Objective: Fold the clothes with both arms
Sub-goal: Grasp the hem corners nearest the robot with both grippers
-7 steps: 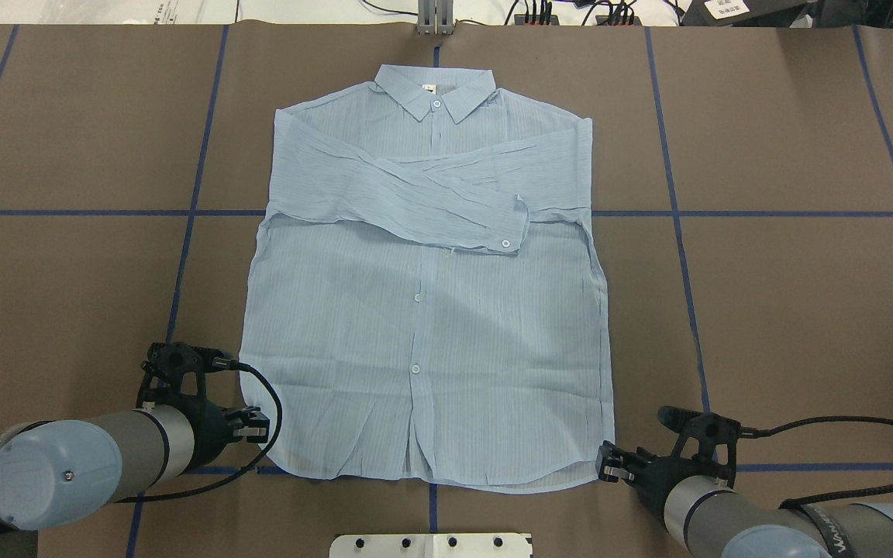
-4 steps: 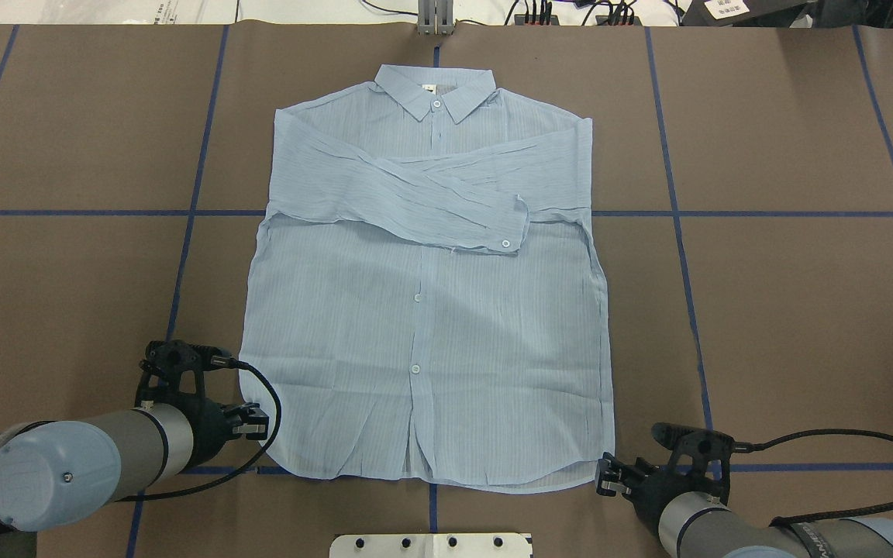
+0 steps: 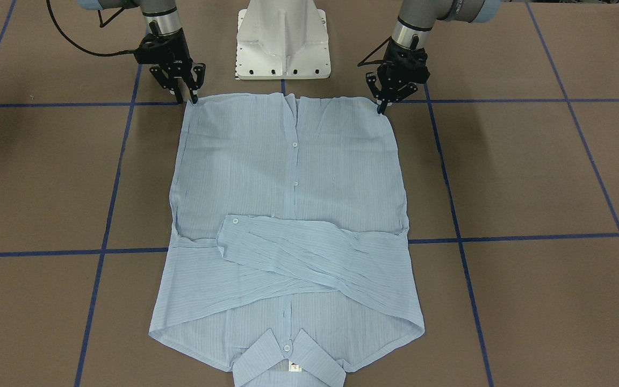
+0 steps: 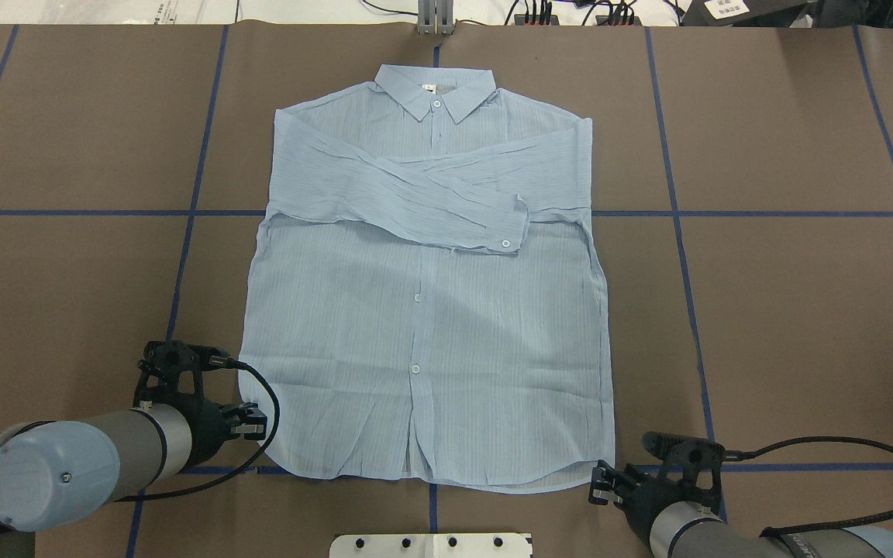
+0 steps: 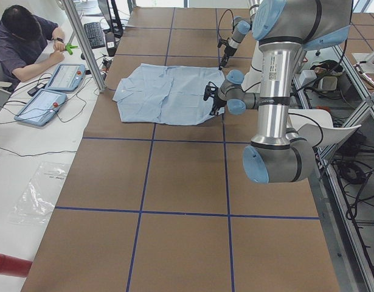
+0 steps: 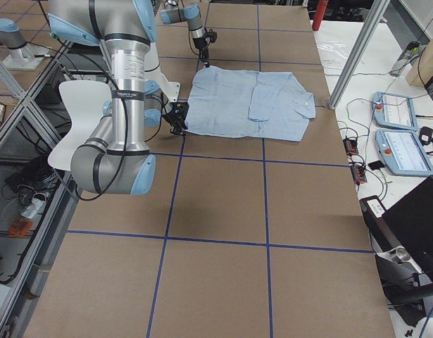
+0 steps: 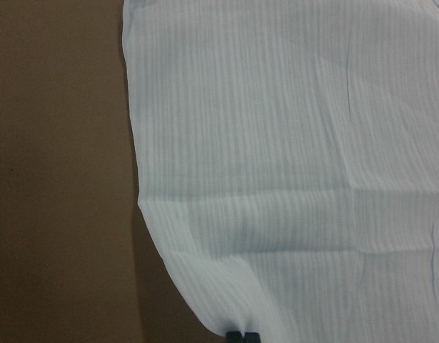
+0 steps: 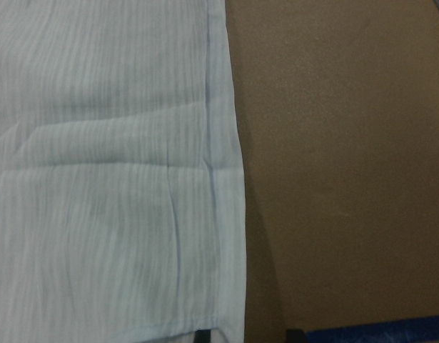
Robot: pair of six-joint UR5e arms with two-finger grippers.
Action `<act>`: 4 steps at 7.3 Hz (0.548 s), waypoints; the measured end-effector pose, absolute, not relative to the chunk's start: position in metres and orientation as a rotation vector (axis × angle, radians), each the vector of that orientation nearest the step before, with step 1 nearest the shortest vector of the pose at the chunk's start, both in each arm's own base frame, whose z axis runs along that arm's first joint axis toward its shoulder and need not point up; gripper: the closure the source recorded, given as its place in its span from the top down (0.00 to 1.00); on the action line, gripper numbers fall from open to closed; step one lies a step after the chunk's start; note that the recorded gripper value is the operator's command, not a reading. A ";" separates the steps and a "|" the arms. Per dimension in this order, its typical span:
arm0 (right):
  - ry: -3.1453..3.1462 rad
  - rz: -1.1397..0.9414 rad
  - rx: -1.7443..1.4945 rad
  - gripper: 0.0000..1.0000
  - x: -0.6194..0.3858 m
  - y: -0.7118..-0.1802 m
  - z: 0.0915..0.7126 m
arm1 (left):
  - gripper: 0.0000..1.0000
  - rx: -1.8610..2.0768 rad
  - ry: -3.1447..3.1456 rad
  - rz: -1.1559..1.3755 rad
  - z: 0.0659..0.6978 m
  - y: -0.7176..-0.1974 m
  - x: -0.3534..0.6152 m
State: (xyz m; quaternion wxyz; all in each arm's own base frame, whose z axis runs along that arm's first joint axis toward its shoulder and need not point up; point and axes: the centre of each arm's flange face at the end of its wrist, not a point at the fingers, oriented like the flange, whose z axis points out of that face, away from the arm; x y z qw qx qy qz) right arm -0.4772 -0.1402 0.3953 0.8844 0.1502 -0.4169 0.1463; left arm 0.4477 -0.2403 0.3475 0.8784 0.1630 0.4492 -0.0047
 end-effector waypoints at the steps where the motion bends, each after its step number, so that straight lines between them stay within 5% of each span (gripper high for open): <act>1: -0.863 0.303 0.314 0.30 -0.478 -0.140 0.395 | 0.00 0.340 0.936 -0.010 0.348 -0.240 0.448; 2: -0.857 0.301 0.316 0.11 -0.478 -0.140 0.396 | 0.00 0.339 0.934 -0.010 0.348 -0.240 0.447; 4: -0.854 0.299 0.319 0.10 -0.480 -0.140 0.393 | 0.00 0.339 0.933 -0.010 0.349 -0.240 0.447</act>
